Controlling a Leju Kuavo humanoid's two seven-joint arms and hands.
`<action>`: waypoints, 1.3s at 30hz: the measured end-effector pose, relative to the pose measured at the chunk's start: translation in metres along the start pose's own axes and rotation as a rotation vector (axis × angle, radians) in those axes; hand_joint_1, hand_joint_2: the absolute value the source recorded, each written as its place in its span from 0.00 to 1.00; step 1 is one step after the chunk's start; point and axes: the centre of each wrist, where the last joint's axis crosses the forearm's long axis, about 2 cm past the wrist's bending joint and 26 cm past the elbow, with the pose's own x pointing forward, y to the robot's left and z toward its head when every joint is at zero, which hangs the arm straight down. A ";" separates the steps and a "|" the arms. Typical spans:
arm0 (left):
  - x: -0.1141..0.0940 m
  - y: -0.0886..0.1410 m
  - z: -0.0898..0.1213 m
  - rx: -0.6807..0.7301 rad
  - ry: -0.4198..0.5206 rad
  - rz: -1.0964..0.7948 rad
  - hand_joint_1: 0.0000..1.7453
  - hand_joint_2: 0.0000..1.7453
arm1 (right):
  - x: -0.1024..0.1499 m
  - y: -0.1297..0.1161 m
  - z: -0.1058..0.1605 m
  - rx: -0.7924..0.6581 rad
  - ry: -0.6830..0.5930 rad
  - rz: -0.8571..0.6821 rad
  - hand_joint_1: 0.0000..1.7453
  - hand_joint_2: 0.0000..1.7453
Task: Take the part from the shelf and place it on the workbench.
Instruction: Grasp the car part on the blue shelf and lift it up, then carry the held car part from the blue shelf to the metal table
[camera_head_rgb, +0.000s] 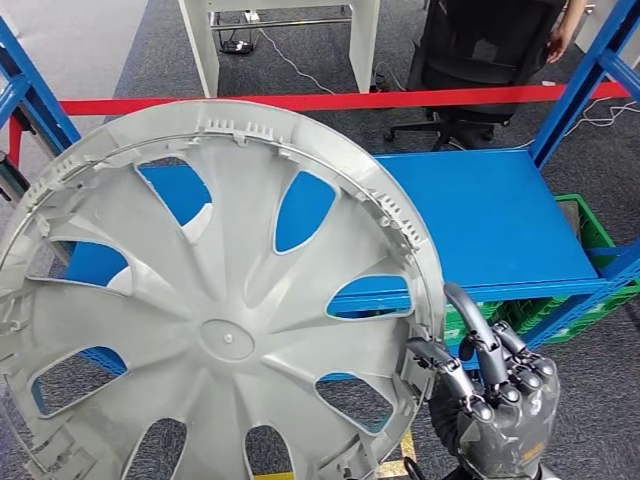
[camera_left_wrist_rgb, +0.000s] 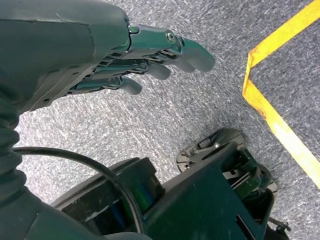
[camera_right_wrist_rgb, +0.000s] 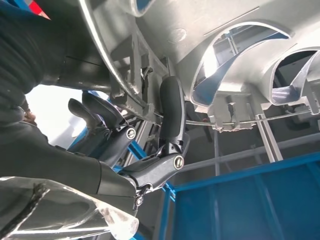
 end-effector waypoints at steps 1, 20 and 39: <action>0.000 0.000 0.000 0.001 0.000 0.001 0.00 1.00 | 0.000 0.000 0.000 -0.001 0.003 0.000 1.00 1.00; 0.003 -0.004 -0.001 0.011 -0.025 0.028 0.00 1.00 | -0.004 -0.003 -0.004 -0.024 0.015 -0.052 1.00 1.00; 0.001 0.000 0.000 0.051 -0.017 0.061 0.00 1.00 | -0.016 0.006 0.010 -0.060 0.036 -0.148 1.00 1.00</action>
